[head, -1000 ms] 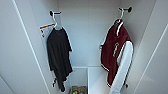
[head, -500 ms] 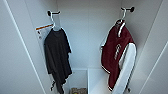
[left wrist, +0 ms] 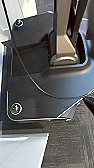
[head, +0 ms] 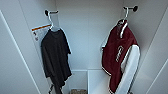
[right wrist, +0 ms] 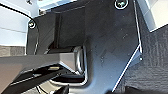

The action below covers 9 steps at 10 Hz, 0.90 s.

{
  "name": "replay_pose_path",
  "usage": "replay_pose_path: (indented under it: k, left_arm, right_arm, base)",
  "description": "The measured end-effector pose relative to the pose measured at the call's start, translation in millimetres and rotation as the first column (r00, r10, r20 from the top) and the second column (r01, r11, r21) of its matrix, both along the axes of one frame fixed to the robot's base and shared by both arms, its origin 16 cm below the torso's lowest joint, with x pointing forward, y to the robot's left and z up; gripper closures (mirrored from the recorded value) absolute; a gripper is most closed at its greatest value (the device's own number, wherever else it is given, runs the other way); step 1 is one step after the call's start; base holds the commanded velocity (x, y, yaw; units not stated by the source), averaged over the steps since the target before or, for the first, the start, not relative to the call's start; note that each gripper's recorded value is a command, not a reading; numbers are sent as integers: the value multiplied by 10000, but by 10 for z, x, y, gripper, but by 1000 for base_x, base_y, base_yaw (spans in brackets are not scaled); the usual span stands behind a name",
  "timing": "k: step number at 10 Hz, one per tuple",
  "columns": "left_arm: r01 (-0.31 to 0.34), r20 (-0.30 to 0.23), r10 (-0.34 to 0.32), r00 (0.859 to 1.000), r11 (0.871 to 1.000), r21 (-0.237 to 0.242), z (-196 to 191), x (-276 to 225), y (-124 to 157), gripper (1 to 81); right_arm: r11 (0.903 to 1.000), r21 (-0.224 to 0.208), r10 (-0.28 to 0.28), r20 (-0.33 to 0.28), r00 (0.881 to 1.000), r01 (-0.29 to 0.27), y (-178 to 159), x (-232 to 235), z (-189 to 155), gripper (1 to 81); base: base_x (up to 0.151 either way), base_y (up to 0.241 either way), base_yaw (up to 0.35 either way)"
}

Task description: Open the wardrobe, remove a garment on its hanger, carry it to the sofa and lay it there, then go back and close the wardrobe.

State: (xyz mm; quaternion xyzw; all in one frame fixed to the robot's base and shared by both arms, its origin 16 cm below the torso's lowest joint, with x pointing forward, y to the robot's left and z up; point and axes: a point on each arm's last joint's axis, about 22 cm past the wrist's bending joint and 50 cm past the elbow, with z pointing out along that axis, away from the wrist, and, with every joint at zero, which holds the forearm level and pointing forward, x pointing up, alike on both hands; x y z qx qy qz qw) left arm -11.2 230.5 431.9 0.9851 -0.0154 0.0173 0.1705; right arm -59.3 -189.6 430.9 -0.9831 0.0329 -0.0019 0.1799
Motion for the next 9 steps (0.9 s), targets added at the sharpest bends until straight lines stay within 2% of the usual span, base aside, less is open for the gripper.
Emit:
replay_pose_path:
  k: [9]
  left_arm:
    - [-5, 7, 5, 10000, 10000, -4, 0, 6, -3, 10]
  right_arm:
    - [10000, 5, 1, 7, 10000, -1, 4, 8, 0, 10]
  base:
    - [75, 0, 0]
